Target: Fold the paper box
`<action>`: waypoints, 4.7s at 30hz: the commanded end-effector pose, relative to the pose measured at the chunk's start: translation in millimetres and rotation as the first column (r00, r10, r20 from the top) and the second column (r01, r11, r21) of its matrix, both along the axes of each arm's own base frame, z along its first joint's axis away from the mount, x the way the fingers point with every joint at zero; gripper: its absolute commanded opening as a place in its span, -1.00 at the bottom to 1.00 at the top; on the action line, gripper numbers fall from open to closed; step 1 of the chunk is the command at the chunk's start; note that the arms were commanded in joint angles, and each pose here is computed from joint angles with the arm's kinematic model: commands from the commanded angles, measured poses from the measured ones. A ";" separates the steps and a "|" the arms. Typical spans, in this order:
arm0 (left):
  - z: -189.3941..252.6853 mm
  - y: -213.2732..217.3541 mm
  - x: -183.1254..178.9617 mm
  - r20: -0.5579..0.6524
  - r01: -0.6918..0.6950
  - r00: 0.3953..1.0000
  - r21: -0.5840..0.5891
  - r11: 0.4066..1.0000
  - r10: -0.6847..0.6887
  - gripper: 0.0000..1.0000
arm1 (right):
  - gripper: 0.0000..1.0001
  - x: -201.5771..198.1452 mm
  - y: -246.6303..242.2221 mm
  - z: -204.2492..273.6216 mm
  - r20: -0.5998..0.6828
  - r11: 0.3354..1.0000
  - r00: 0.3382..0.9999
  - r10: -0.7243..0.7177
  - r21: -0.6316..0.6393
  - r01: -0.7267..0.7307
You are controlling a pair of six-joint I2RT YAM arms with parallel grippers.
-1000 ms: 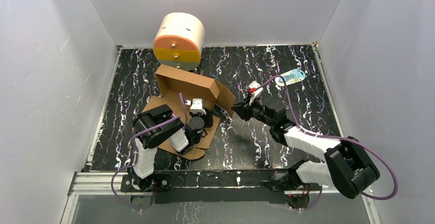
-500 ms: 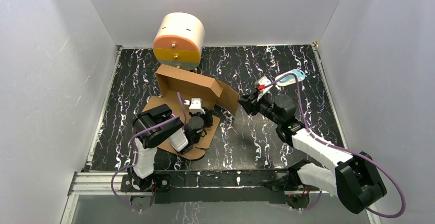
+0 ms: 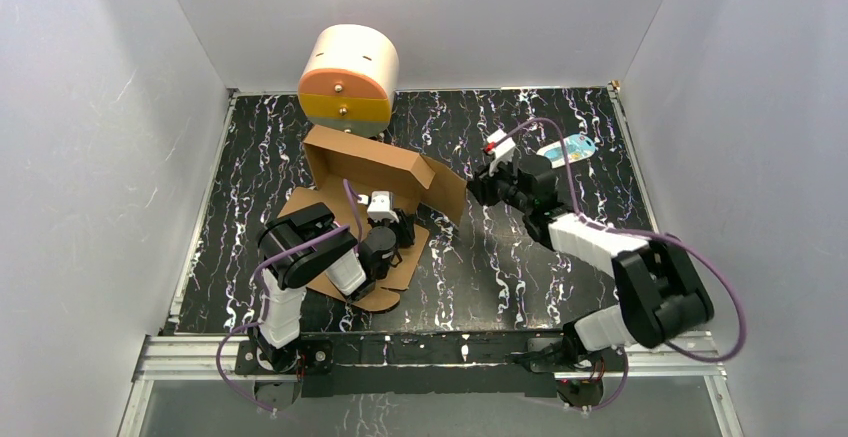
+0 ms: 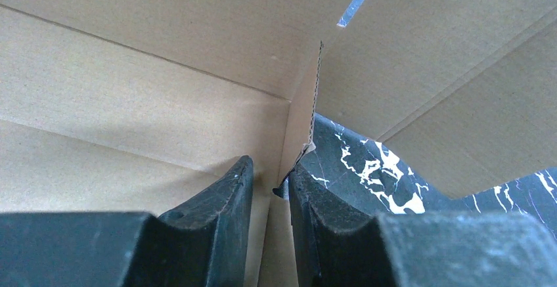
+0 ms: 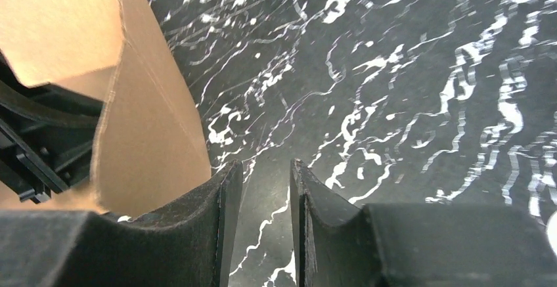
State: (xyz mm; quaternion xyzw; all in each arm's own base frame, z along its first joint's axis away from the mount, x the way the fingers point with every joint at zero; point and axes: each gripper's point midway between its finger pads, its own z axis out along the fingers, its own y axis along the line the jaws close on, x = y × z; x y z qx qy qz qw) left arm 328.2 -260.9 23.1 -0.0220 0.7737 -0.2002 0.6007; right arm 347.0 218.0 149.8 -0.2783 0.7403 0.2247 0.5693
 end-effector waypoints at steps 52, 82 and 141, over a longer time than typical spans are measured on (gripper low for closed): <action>51.7 26.3 -23.2 -0.031 0.034 0.999 0.007 0.999 -0.034 -0.29 | -0.06 -33.5 108.9 -19.4 -0.018 0.860 0.886 0.463 0.251 -0.445; -32.9 42.6 -42.7 -0.469 -0.010 0.883 -0.043 0.999 -0.012 -0.42 | 0.35 -11.8 117.1 -9.8 0.074 0.906 0.936 0.343 0.238 -0.351; 234.4 62.8 -12.2 -0.227 0.132 0.968 0.095 0.987 -0.108 -0.07 | -0.08 10.8 128.5 -32.7 0.182 0.887 0.895 0.406 0.156 -0.434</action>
